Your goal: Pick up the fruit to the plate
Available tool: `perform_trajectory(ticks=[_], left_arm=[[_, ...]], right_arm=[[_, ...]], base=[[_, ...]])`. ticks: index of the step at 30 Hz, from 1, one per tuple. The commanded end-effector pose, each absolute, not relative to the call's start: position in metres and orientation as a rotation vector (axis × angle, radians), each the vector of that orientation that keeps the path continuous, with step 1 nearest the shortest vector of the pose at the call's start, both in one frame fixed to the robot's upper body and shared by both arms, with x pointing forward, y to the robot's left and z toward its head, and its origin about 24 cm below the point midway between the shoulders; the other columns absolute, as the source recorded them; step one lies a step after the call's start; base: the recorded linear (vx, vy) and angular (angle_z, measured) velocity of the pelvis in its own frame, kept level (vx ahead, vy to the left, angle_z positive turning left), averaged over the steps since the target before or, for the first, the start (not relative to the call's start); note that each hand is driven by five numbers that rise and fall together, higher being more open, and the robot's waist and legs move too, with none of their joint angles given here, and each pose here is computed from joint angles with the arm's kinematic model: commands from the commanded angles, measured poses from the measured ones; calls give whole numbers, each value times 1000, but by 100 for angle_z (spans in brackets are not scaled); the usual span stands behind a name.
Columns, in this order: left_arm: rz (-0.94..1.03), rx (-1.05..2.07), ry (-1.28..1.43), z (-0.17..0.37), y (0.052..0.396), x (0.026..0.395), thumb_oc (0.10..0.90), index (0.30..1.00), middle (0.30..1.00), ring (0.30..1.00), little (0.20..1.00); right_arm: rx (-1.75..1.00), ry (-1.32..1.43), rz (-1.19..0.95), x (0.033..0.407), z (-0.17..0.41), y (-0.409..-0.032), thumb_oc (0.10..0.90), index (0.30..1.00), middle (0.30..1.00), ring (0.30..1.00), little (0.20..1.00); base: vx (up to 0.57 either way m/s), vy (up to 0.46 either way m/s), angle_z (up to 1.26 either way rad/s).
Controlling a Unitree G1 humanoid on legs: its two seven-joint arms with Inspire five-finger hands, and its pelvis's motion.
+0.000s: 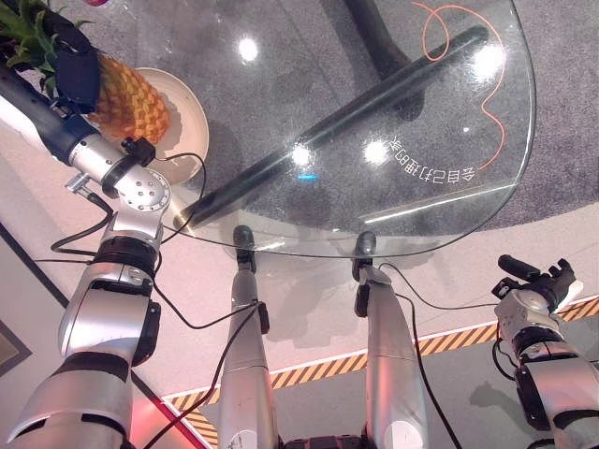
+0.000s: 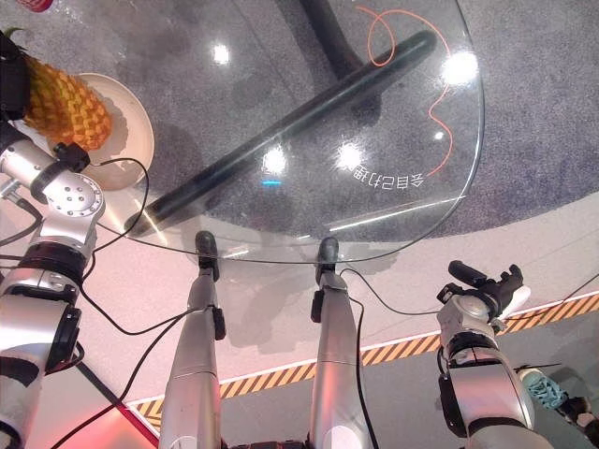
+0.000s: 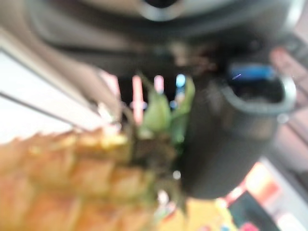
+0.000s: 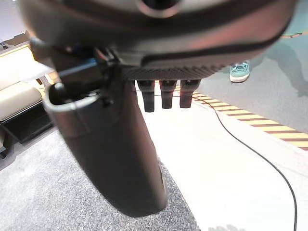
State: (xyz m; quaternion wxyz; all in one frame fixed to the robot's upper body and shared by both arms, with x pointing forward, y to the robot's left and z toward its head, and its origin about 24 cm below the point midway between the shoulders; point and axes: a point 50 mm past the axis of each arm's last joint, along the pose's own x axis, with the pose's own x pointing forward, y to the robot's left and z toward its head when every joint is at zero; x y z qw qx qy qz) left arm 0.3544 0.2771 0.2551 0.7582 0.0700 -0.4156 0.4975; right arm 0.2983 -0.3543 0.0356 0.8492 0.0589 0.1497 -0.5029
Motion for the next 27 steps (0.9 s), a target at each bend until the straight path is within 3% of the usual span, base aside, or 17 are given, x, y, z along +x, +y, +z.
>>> perform_trajectory(ticks=[1,23,25,26,27], left_arm=[[1191,108,-1163,319,303,329,100,300,300,300,200],[1193,117,-1163,327,306,329,100,300,300,300,200],[1189,120,-1160,327,306,329,166,356,356,356,266],[1184,122,-1158,327,306,329,347,512,512,512,447],[1180,122,-1156,326,306,329,361,524,524,524,461]], right_arm=[[98,341,-1142,284,26,-362,800,900,900,900,900],[120,324,-1109,293,28,-352,800,900,900,900,900],[119,323,-1107,294,28,-352,800,900,900,900,900],[118,324,-1107,293,28,-352,800,900,900,900,900],[117,323,-1108,293,28,-353,800,900,900,900,900]], base=[[0,0,0],[0,0,0],[0,0,0],[0,0,0],[0,0,0]])
